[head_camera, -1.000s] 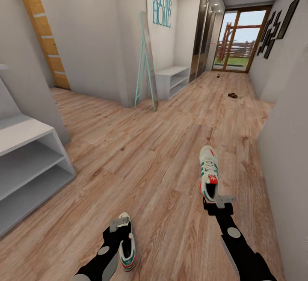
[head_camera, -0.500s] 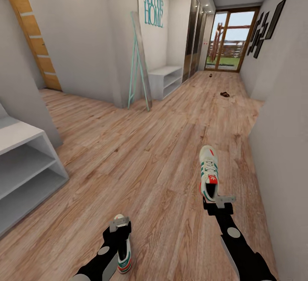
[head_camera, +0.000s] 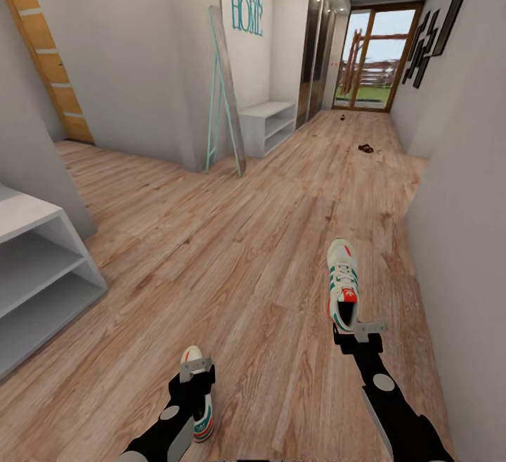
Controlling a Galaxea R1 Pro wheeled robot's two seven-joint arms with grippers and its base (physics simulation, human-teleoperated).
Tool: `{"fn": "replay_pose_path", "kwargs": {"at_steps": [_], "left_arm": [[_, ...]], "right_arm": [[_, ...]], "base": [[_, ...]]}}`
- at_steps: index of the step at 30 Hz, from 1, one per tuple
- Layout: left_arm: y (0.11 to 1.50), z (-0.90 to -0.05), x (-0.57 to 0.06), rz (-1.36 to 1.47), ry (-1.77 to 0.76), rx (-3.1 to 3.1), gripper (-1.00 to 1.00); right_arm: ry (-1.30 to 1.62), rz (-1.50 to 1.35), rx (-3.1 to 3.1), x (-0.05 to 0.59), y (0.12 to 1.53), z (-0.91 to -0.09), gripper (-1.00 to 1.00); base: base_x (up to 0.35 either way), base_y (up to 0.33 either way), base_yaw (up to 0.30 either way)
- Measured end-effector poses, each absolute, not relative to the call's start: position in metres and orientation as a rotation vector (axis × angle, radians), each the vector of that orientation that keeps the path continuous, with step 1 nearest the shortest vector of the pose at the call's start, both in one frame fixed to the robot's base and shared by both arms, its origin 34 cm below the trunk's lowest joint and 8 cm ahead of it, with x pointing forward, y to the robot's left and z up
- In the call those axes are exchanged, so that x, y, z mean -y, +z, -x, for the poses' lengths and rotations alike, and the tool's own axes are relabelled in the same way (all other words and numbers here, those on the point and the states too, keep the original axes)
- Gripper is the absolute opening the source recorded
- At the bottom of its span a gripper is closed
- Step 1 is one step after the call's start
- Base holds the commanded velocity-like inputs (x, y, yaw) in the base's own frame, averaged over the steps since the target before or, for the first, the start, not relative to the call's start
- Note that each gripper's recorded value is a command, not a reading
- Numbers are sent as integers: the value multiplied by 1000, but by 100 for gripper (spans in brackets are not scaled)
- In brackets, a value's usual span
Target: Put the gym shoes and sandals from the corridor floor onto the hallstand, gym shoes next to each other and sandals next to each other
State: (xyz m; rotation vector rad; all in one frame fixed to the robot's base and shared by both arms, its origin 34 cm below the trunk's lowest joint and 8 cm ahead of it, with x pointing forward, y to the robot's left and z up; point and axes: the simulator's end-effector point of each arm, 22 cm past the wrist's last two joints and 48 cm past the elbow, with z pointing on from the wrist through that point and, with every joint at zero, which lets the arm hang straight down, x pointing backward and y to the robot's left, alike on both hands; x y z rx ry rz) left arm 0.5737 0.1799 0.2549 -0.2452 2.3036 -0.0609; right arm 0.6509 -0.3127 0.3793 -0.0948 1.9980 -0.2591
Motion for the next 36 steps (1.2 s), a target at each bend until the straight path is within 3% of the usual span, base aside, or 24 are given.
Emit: {"fn": "replay_pose_path", "kwargs": {"at_steps": [12,19,36], "left_arm": [[221,-555,-182,251,-50,-2370,100],[202,-544,-180,250,-49,-2409,100],[172,-530,-182,255,-38,-2460,100]], "right_arm": [[-261,102,-2060,314,343,-643,-100],[-307,53,-2002,320,435,-689,-100],[-281,46,-2064,304,397,-685,-100]], "base": [[0,0,0],[0,0,0],[0,0,0]]}}
